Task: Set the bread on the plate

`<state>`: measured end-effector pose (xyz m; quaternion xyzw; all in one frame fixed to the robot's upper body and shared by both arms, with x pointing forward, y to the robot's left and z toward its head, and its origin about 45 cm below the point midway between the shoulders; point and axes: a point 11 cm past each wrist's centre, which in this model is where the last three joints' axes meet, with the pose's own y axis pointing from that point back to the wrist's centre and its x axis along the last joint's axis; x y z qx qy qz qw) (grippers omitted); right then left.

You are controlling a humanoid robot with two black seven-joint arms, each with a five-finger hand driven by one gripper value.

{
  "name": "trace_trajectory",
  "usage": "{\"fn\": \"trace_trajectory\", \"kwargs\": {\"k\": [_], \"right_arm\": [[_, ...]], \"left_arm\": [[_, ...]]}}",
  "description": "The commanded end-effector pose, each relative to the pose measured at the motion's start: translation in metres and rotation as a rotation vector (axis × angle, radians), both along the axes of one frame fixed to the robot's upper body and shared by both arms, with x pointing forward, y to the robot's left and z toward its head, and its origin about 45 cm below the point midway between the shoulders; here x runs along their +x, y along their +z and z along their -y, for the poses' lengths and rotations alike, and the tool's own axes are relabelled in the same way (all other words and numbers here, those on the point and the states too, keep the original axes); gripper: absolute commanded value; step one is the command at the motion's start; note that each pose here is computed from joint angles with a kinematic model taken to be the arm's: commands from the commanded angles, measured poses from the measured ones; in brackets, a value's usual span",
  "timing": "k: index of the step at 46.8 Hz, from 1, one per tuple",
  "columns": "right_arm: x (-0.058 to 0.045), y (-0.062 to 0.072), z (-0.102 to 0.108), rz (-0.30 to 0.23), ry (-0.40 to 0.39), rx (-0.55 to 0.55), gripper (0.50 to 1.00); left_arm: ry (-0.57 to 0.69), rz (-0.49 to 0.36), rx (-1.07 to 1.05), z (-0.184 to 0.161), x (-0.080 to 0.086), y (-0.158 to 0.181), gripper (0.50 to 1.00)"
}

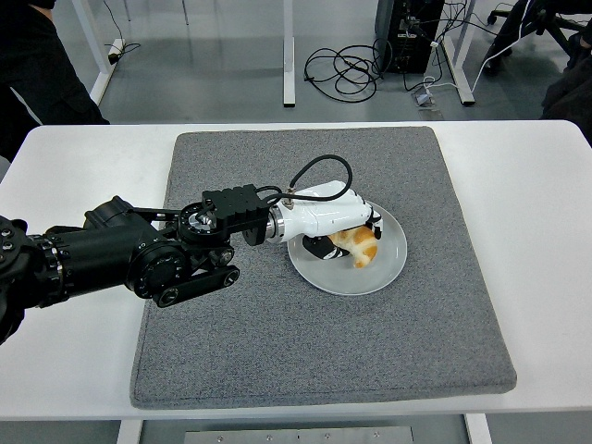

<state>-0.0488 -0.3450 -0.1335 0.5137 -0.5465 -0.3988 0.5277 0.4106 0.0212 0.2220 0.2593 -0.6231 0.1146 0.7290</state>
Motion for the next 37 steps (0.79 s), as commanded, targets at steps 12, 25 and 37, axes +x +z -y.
{"fn": "trace_trajectory", "kwargs": {"k": [12,25,37], "right_arm": [[0.0000,0.0000,0.0003,0.000,0.000,-0.001,1.000],[0.0000,0.0000,-0.0002,0.000,0.000,0.001,1.000],[0.0000,0.0000,-0.0002,0.000,0.000,0.001,1.000]], "left_arm": [[0.016,0.002,0.011,-0.0045,0.0032,-0.0030,0.500],[0.024,0.003,0.013,-0.0056,0.0044,-0.0033,0.500],[0.024,0.000,0.007,-0.0053,0.0044,-0.0028,0.514]]}}
